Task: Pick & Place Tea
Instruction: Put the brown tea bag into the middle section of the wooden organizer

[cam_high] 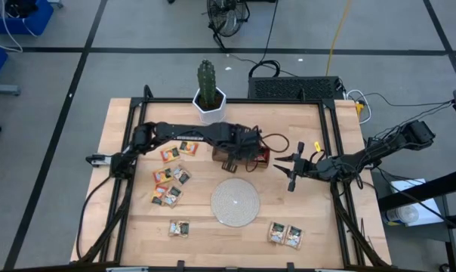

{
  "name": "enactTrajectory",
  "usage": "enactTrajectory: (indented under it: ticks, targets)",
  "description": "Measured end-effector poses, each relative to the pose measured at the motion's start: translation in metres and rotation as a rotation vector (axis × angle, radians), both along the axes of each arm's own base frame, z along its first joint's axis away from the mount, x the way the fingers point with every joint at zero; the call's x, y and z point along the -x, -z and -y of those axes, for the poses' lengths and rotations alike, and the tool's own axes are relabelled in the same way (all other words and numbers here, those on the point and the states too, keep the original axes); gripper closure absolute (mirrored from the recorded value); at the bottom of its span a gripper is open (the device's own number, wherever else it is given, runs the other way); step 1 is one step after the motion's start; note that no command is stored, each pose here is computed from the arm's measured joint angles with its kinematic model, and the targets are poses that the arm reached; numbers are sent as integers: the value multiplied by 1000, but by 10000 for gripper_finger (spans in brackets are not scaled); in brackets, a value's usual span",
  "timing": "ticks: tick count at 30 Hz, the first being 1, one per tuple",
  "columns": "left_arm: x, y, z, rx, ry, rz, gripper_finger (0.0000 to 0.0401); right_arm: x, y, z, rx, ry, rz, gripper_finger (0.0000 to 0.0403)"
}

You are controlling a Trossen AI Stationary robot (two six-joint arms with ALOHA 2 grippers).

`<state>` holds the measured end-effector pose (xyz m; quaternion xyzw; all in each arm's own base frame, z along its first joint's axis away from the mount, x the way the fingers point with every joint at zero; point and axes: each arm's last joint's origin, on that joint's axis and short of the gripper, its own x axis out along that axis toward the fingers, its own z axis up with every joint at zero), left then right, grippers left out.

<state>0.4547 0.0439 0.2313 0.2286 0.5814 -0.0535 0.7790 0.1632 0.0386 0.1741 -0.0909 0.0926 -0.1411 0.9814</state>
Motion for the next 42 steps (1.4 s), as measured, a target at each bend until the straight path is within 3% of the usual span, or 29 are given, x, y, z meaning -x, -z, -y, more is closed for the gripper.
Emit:
enactTrajectory:
  ticks: [19,23,33,37,42]
  targets:
    - [1,48,-20,103,-37,-37,400,0,0,0,-3,-2,2,312]
    - [3,62,-20,155,-32,-22,400,0,0,0,-3,-2,2,312]
    - [3,81,-18,174,-85,47,400,0,0,0,-1,-1,1,312]
    - [0,80,-17,153,-124,75,400,0,0,0,-1,-1,1,312]
    - [-4,78,-13,34,-154,117,400,0,0,0,-1,-1,1,312]
